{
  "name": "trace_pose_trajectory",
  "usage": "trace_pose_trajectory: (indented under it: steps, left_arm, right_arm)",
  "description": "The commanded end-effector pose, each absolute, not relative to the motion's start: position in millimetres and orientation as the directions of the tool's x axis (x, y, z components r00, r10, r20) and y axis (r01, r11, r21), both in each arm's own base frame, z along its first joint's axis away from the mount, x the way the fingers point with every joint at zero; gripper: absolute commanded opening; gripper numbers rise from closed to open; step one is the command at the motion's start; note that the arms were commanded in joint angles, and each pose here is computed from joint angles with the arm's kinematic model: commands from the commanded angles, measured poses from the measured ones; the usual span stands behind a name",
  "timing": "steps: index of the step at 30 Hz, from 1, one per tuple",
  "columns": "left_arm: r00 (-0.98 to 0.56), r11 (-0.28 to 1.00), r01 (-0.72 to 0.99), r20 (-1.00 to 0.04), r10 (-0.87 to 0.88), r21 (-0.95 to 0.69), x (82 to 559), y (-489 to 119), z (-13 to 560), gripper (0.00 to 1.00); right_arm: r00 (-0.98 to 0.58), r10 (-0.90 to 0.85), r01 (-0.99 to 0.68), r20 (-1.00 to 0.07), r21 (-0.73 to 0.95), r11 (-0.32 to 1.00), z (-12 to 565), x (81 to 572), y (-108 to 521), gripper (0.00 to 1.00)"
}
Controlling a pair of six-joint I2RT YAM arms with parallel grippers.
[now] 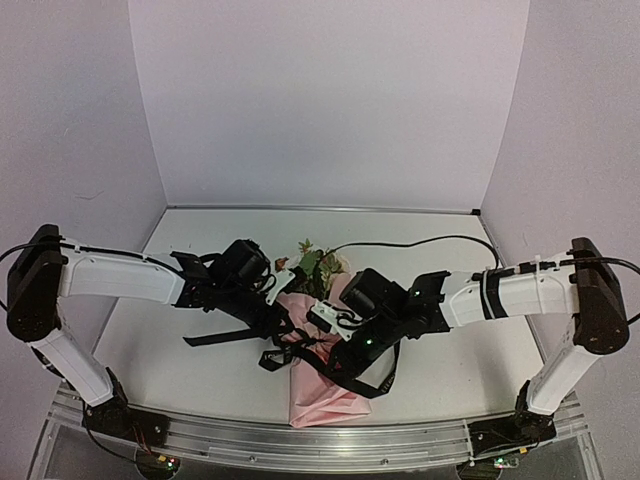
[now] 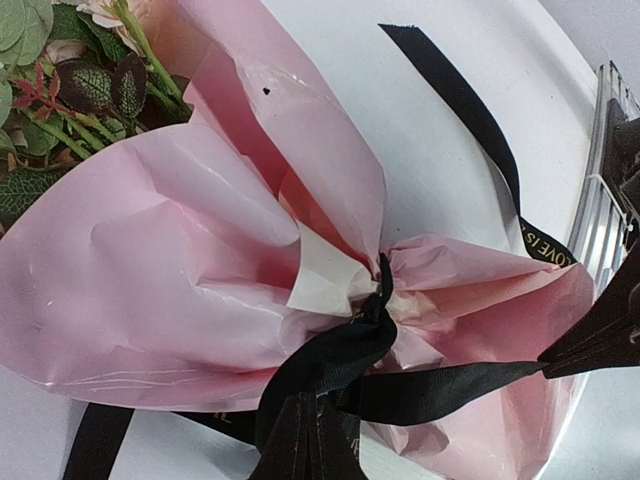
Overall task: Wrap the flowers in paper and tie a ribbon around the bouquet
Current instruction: Cross the half-tied ribbon over the folded bouquet.
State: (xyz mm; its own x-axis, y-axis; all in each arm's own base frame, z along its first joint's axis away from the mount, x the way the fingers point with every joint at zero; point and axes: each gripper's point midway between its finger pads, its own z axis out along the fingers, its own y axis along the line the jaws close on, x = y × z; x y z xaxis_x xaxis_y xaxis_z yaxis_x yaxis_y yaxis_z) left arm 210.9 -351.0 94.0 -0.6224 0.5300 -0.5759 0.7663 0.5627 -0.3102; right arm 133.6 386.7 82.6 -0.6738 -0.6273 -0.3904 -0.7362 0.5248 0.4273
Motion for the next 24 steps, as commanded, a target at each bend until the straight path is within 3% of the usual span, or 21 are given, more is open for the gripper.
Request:
trace_pose_trajectory:
  steps: [1, 17, 24]
  left_arm:
    - [-0.608, 0.538, 0.773, -0.636, 0.475, -0.337, 212, -359, 115, 0.0]
    - [-0.603, 0.479, 0.782, -0.674, 0.426, -0.397, 203, -365, 131, 0.0]
    - [-0.613, 0.44, 0.785, -0.656, 0.441, -0.437, 194, -368, 130, 0.0]
  right_arm:
    - [-0.682, -0.579, -0.732, -0.447, 0.397, 0.555, 100, 150, 399, 0.0]
    - [-0.827, -0.362, -0.555, -0.43, 0.516, 0.652, 90, 205, 449, 0.0]
    - [-0.819, -0.28, -0.539, -0.501, 0.502, 0.676, 84, 225, 454, 0.0]
